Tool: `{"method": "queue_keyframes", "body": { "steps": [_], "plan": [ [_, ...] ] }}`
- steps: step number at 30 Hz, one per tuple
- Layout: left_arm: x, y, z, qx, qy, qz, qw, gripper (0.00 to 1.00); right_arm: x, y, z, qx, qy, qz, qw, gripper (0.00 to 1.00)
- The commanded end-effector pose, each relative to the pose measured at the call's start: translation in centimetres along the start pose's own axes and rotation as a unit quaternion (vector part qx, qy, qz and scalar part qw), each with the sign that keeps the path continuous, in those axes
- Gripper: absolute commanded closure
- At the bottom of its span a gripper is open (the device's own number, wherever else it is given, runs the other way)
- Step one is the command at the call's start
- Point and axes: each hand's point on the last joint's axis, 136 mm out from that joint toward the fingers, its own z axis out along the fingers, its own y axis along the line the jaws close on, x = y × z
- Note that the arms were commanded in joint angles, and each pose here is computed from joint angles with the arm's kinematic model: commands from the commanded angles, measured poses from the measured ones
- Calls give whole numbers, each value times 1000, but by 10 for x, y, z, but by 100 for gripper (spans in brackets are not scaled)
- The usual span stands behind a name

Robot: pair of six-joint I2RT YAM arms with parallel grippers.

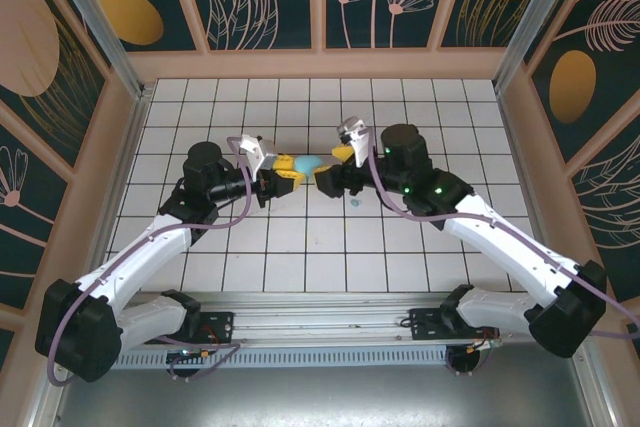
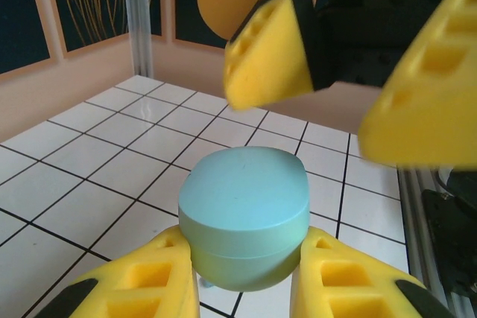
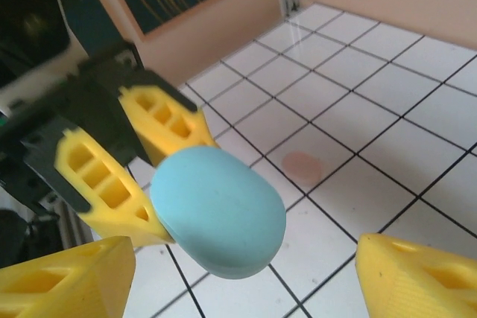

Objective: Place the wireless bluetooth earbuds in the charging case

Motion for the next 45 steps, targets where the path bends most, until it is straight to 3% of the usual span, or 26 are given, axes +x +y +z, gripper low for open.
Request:
{"method": "queue_keyframes", "body": {
  "steps": [1,16,22,28,37,45],
  "plan": [
    [-17,-9,-1,18,-14,20,1000,100,-4,2,1,5,8,-30,999,20],
    [-17,-12,1,34,-16,12,999,100,-20,-39,10,81,9,-5,997,22],
    [-14,-12,1,34,-13,9,999,100,-34,-47,5,72,-8,19,997,22],
    [-15,-10,1,26,-14,9,1000,100,-23,-47,14,59,27,41,997,24],
    [-10,-4,1,9,-11,5,1000,100,-43,-43,-19,24,-29,77,996,24],
    [-11,-1,3,5,-13,5,1000,100,-36,-36,-21,-4,-10,81,997,25]
  ]
}}
